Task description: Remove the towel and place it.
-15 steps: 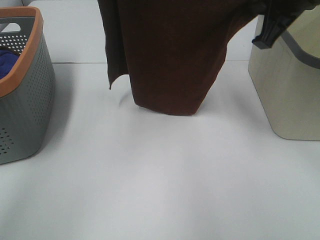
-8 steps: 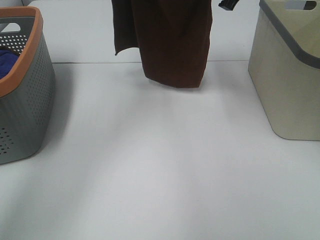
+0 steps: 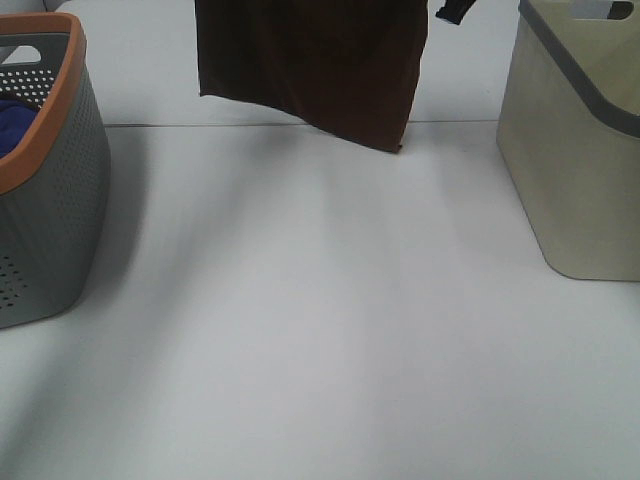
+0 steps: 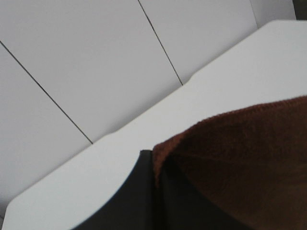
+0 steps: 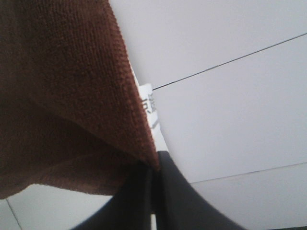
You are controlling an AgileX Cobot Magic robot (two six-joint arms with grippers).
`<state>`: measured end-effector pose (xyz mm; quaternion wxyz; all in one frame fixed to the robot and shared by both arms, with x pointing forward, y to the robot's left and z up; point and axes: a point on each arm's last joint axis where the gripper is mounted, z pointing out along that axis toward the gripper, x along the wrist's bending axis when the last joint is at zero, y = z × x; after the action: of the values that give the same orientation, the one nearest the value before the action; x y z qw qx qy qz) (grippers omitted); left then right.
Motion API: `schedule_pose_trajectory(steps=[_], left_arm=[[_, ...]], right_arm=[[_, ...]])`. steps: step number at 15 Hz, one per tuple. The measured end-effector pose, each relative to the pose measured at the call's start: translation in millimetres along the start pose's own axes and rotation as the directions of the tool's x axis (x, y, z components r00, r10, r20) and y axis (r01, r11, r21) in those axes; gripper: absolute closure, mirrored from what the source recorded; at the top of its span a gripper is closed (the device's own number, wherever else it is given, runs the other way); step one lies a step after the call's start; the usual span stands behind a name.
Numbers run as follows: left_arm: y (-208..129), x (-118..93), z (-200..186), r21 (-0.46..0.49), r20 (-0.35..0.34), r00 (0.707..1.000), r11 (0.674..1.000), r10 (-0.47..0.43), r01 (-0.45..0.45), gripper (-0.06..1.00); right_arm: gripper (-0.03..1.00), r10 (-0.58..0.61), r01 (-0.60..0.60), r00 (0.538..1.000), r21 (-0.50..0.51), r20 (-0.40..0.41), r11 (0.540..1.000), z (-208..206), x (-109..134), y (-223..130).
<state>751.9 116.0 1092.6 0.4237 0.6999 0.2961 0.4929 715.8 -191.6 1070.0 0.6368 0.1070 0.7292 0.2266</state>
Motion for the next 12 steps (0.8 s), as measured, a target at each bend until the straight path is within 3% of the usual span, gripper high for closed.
schedule_pose_trajectory(steps=[2, 3, 4, 6, 8, 10, 11, 12], left_arm=[[-9.0, -4.9, -0.2, 0.108, 0.014, 1.000, 0.994, 0.001, -0.003, 0.94], [-14.6, -11.2, -1.7, 0.196, 0.030, 1.000, 0.981, 0.002, -0.008, 0.94], [-25.5, -27.4, -8.1, 0.379, 0.085, 0.996, 0.923, 0.027, -0.058, 0.94], [-39.5, -43.2, -19.8, 0.564, 0.193, 0.981, 0.818, 0.004, -0.114, 0.94], [-51.3, -52.0, -32.2, 0.683, 0.301, 0.952, 0.710, -0.061, -0.171, 0.94], [-59.0, -58.2, -44.4, 0.751, 0.395, 0.909, 0.617, -0.131, -0.238, 0.94], [-61.4, -60.5, -49.5, 0.767, 0.434, 0.886, 0.583, -0.165, -0.267, 0.94], [-61.3, -62.9, -51.3, 0.765, 0.459, 0.869, 0.579, -0.184, -0.282, 0.94]], right_arm=[[0.94, 0.013, -0.011, 0.999, 0.041, -0.044, 0.999, 0.0, 0.3, -10.7], [0.94, 0.024, -0.017, 0.994, 0.069, -0.106, 0.997, -1.3, 3.8, -13.3], [0.94, 0.086, -0.038, 0.946, 0.156, -0.312, 0.987, -10.9, 16.1, -15.7], [0.94, 0.162, -0.045, 0.847, 0.237, -0.506, 0.971, -25.3, 28.3, -16.1], [0.94, 0.234, -0.034, 0.718, 0.303, -0.655, 0.952, -38.4, 42.3, -17.2], [0.94, 0.288, -0.024, 0.605, 0.345, -0.743, 0.938, -49.1, 51.5, -16.7], [0.94, 0.316, -0.022, 0.546, 0.363, -0.776, 0.931, -54.5, 55.2, -15.9], [0.94, 0.340, -0.017, 0.493, 0.381, -0.801, 0.924, -59.4, 58.2, -15.2]])
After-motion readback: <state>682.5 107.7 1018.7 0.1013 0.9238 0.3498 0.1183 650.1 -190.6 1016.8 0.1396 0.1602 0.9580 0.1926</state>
